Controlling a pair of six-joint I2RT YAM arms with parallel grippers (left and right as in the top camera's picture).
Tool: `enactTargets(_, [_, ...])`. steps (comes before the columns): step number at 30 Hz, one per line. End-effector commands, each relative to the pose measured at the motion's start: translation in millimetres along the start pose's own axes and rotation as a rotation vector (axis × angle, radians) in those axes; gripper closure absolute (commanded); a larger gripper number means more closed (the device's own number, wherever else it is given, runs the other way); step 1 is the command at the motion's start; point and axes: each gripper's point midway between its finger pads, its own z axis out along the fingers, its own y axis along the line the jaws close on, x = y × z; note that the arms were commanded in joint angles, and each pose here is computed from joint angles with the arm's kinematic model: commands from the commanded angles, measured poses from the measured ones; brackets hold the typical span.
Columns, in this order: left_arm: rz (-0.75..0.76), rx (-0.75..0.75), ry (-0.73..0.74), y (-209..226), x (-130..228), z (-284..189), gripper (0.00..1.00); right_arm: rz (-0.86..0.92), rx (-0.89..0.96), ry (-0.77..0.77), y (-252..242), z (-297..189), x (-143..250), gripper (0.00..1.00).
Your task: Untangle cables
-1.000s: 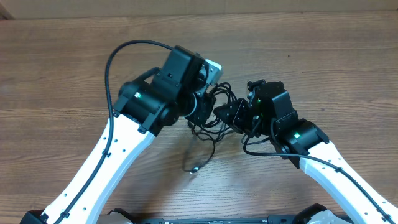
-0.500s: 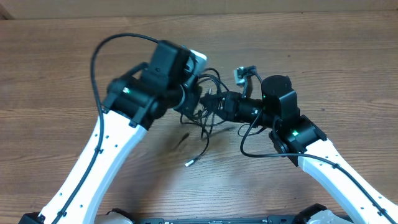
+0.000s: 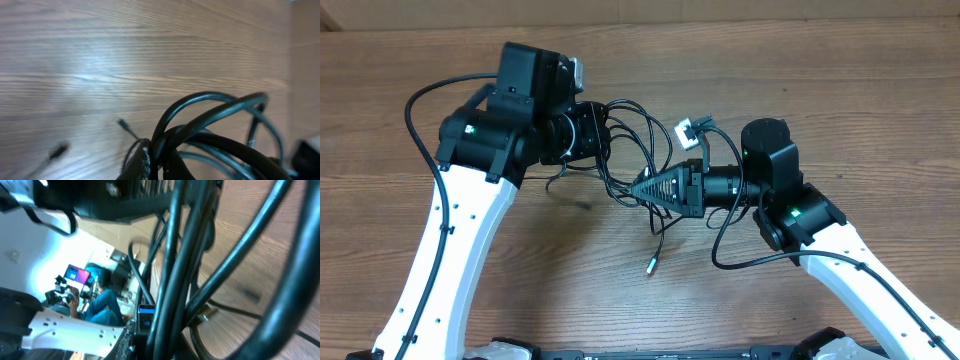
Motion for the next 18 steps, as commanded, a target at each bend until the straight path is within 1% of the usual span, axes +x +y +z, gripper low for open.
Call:
enactTargets(1, [-0.134,0.004,-0.095,12.9,-28.7,-8.5,0.96,-0.063,-0.137,0.14,25.2,-3.3,32.0,0.96])
enactTargets(3, [-0.228,0.014,-0.1,15.8,-31.6,-10.5,0.96,0.013,-0.05,0.156,7.4,-3.0,41.5,0.96])
enactTargets(5, [-0.328,0.012,-0.113,22.6,-36.1,-13.2,0.96,0.111,0.085,0.166,-17.9,-5.1,52.3,0.95])
enactTargets(7, [-0.382,0.009,-0.125,28.4,-40.0,-15.7,0.96,0.18,0.215,0.172,-40.6,-10.1,62.3,0.95])
enactTargets(10, [-0.384,0.022,-0.122,31.6,-42.0,-18.4,0.96,0.256,0.397,0.176,-70.2,-21.7,75.1,0.96])
enactTargets(12, [-0.306,0.035,-0.112,29.1,-41.3,-18.8,0.96,0.277,0.477,0.18,-82.3,-28.4,80.8,0.96])
enactTargets(13, [-0.239,0.041,-0.106,27.5,-40.0,-18.7,0.96,0.283,0.514,0.179,-87.8,-31.9,82.7,0.89])
enactTargets(14, [-0.182,0.048,-0.096,25.7,-38.0,-18.5,0.96,0.285,0.532,0.178,-90.5,-33.6,83.5,0.77])
enactTargets(15, [-0.13,0.056,-0.082,23.9,-34.9,-18.3,0.96,0.285,0.546,0.176,-92.7,-34.9,83.6,0.62])
enactTargets(16, [-0.073,0.063,-0.065,22.6,-30.9,-18.0,0.96,0.283,0.557,0.173,-94.4,-35.7,83.2,0.42])
enactTargets(17, [-0.032,0.066,-0.046,22.2,-26.2,-17.7,0.96,0.279,0.572,0.167,-96.8,-36.9,82.3,0.35])
enactTargets(18, [-0.014,0.059,-0.034,23.8,-22.9,-17.5,0.96,0.276,0.586,0.162,-99.0,-38.1,81.6,0.34])
